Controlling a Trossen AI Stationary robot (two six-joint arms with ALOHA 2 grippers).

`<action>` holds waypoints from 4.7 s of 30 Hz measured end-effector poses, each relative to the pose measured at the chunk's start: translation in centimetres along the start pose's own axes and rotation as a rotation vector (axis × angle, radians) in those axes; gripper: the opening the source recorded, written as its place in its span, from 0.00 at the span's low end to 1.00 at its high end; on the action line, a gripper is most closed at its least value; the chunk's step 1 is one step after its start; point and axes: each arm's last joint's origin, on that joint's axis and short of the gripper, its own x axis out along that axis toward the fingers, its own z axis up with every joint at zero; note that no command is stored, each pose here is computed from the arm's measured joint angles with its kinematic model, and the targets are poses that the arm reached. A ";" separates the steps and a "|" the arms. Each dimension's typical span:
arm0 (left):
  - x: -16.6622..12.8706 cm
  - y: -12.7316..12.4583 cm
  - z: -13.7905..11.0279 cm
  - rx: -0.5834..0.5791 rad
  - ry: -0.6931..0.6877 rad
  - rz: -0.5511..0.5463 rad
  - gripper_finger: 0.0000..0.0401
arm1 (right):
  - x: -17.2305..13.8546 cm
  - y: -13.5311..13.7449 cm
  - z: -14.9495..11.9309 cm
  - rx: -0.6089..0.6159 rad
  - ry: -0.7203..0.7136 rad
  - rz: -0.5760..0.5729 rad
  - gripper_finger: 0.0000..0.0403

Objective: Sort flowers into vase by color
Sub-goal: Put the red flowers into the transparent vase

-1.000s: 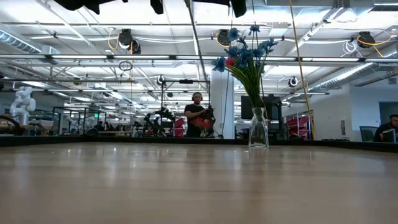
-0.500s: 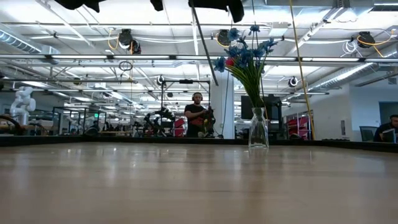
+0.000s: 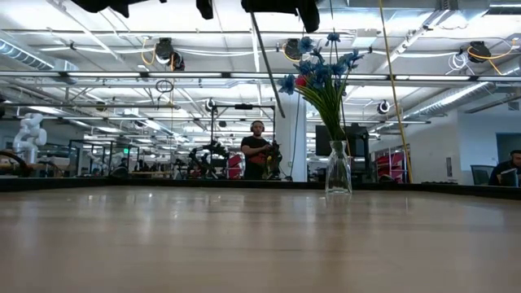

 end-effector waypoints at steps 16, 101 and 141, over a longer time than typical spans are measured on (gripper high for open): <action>-4.4 1.0 3.5 0.028 -0.020 0.113 0.24 | -2.7 -0.4 0.9 0.129 0.035 -0.052 0.00; -7.1 1.2 1.0 -0.210 0.312 0.336 0.24 | -16.9 -15.5 -14.5 0.037 -0.547 -0.227 0.00; -7.1 1.4 0.9 -0.278 0.299 0.412 0.24 | -13.2 -21.5 -11.3 -0.155 -0.523 -0.225 0.00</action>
